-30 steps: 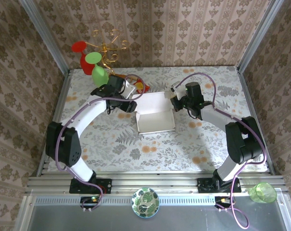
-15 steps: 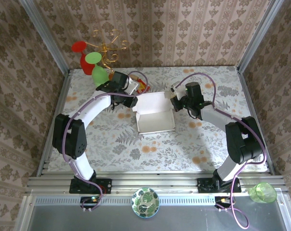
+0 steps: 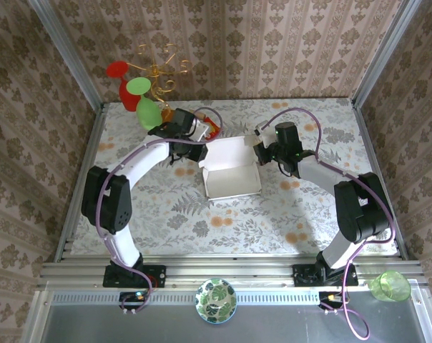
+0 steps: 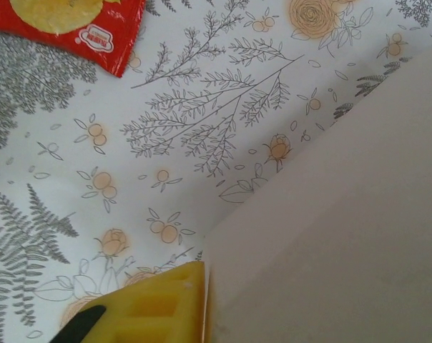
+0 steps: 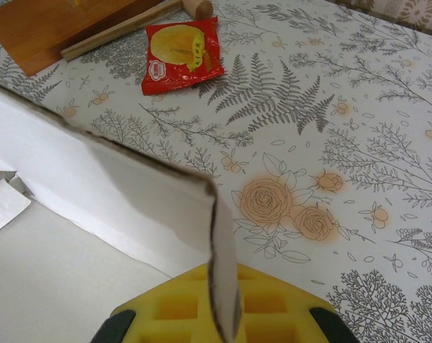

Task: Fold the paper box

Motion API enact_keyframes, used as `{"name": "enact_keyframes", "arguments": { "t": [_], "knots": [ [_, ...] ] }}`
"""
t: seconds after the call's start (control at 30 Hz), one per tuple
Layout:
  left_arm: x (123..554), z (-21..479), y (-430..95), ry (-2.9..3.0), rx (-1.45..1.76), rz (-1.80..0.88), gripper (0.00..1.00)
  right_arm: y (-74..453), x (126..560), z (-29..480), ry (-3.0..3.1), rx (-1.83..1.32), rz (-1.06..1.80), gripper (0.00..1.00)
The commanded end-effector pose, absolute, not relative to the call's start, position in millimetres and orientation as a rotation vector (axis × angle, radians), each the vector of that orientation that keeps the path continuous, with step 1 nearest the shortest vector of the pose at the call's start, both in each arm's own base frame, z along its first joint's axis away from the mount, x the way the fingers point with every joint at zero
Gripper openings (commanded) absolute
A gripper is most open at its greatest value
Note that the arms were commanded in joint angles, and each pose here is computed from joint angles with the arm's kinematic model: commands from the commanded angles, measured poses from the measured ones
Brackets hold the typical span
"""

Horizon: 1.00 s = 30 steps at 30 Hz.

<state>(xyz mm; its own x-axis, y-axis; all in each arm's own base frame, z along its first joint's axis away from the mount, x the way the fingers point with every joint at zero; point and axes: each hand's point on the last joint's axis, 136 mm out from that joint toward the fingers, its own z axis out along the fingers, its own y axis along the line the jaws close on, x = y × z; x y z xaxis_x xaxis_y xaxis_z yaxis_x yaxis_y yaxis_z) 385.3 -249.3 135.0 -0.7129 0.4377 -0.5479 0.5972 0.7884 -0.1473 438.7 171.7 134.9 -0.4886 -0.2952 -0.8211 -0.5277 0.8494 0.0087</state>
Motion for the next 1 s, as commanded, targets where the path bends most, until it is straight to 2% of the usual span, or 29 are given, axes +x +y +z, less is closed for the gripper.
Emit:
{"name": "enact_keyframes", "arguments": {
  "t": [0.0,0.27,0.57,0.73,0.97],
  "knots": [
    [386.3,142.4,-258.1,2.478,0.739,-0.464,0.13,176.3,447.8,143.7,2.085,-0.575,0.317,0.00],
    [395.8,143.5,-249.7,2.514,0.566,-0.412,0.00,178.9,449.0,146.4,2.086,-0.529,0.319,0.00],
    [418.3,155.8,-244.8,2.508,0.354,-0.343,0.00,192.2,451.7,159.5,2.066,-0.383,0.337,0.00],
    [418.4,149.4,-250.5,2.580,0.374,-0.355,0.19,191.8,455.9,157.8,2.068,-0.345,0.324,0.00],
    [414.3,138.4,-234.9,2.611,0.359,-0.346,0.30,192.8,455.1,148.4,2.085,-0.378,0.322,0.00]
  ]
}}
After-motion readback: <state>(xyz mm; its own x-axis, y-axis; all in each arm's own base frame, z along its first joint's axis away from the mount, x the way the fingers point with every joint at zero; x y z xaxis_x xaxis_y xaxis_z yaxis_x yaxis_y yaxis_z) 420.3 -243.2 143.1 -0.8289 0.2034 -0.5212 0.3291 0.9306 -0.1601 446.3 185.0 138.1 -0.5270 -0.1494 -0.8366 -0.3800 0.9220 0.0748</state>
